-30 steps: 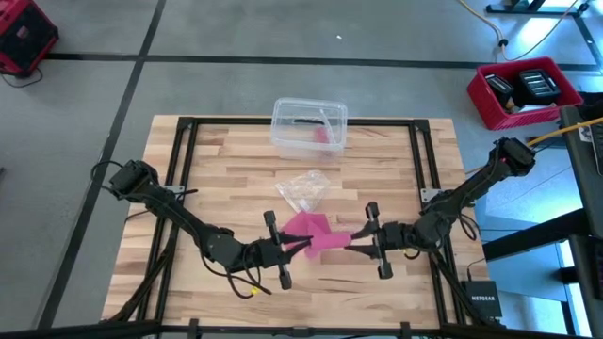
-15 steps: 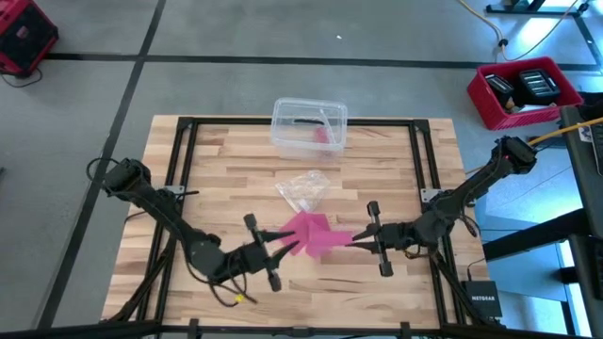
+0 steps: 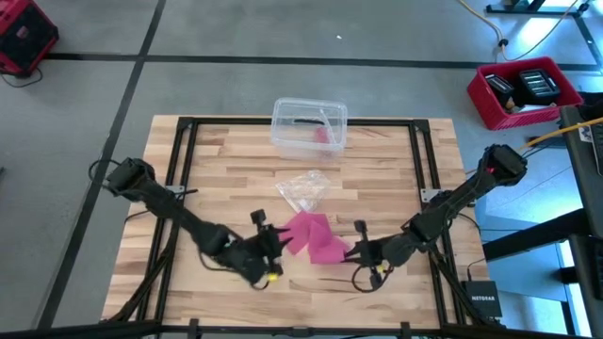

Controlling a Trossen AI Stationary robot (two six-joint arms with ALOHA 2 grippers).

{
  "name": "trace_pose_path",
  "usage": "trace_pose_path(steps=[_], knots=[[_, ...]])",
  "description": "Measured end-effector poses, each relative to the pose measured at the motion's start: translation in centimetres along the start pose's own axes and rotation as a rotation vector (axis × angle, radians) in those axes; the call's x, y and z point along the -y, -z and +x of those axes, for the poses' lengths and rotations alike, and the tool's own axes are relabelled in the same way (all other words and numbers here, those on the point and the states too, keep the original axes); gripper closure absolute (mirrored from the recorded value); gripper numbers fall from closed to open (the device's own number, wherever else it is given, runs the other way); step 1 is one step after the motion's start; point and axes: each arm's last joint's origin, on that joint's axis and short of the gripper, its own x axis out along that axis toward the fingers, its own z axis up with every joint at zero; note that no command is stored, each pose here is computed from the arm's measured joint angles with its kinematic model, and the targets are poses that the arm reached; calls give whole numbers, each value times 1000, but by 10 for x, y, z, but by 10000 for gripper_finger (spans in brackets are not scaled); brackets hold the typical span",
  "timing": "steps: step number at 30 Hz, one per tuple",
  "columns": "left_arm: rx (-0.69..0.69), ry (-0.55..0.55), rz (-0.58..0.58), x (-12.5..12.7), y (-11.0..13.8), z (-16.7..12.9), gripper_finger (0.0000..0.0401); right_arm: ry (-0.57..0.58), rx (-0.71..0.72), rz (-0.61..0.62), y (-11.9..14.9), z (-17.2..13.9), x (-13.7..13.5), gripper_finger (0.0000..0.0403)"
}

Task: Roll bandage
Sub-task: Roll the pink bandage

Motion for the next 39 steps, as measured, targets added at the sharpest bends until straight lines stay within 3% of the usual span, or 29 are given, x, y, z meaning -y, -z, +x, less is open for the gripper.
trace_pose_path(steps=[8, 13, 17, 24, 28, 33, 39], knots=[[-270, 85, -33, 4, 46, 85, 313, 34, 1, 0, 0, 0, 1, 387], [-386, 118, -51, 0, 60, 101, 313, 20, -6, 7, 1, 0, 1, 390], [-520, 69, -12, -10, 64, 82, 313, 5, -14, 4, 1, 0, 0, 389], [-927, -147, 13, -40, 78, 22, 313, -68, -27, -4, 1, -2, -1, 388], [-1024, -241, 14, -47, 77, -9, 313, -92, -53, -57, 4, -2, -1, 387], [-964, -208, -49, -46, 64, -33, 313, -113, -106, -122, 9, -2, -1, 388], [-380, 46, -140, -18, 20, -24, 313, -111, -50, -107, 4, -2, -2, 387]])
